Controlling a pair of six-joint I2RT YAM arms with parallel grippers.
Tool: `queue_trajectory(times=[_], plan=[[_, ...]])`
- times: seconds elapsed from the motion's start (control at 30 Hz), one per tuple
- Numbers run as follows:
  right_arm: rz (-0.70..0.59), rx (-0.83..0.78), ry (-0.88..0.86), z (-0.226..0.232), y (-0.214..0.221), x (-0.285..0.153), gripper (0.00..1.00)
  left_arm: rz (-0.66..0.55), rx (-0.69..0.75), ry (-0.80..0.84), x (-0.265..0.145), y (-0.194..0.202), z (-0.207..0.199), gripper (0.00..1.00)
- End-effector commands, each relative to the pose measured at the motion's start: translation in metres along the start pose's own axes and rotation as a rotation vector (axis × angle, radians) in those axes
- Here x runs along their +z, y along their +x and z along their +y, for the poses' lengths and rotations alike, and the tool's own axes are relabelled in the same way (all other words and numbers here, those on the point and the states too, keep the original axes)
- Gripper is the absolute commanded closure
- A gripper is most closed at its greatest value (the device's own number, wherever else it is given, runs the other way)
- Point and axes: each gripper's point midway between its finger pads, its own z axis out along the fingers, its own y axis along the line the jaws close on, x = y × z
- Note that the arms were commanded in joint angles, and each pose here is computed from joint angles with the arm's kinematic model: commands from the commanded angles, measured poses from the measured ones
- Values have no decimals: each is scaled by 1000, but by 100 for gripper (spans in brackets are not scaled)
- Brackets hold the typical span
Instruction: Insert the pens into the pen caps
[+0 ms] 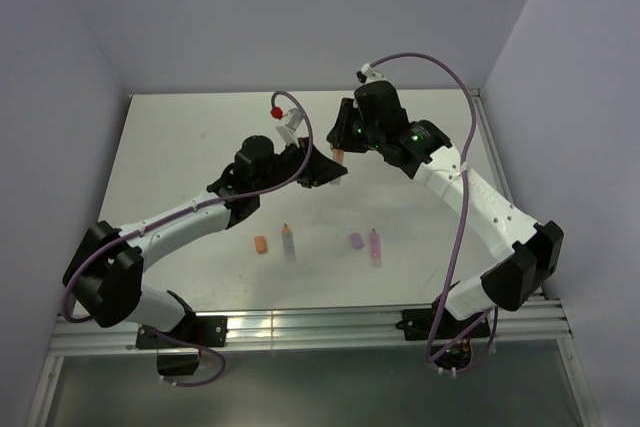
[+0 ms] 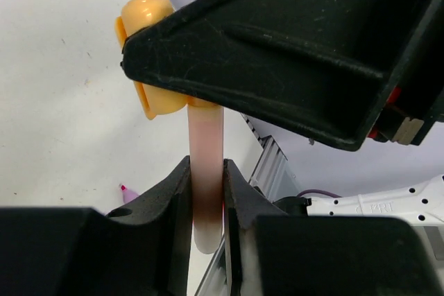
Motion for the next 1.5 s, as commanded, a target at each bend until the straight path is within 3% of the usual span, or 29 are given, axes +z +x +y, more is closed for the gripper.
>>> queue_trajectory(times=[0.0,0.53,1.47], plan=[[-81,-5,-7,3,-18,-18,100,-53,3,37,-1,-12,-9,100],[-156,-3,34,-3,-47,-29,100,41,50,10,-4,26,-9,100],[-92,-10,25,-10,-21,-18,100,-14,95,-11,-8,10,-13,100]])
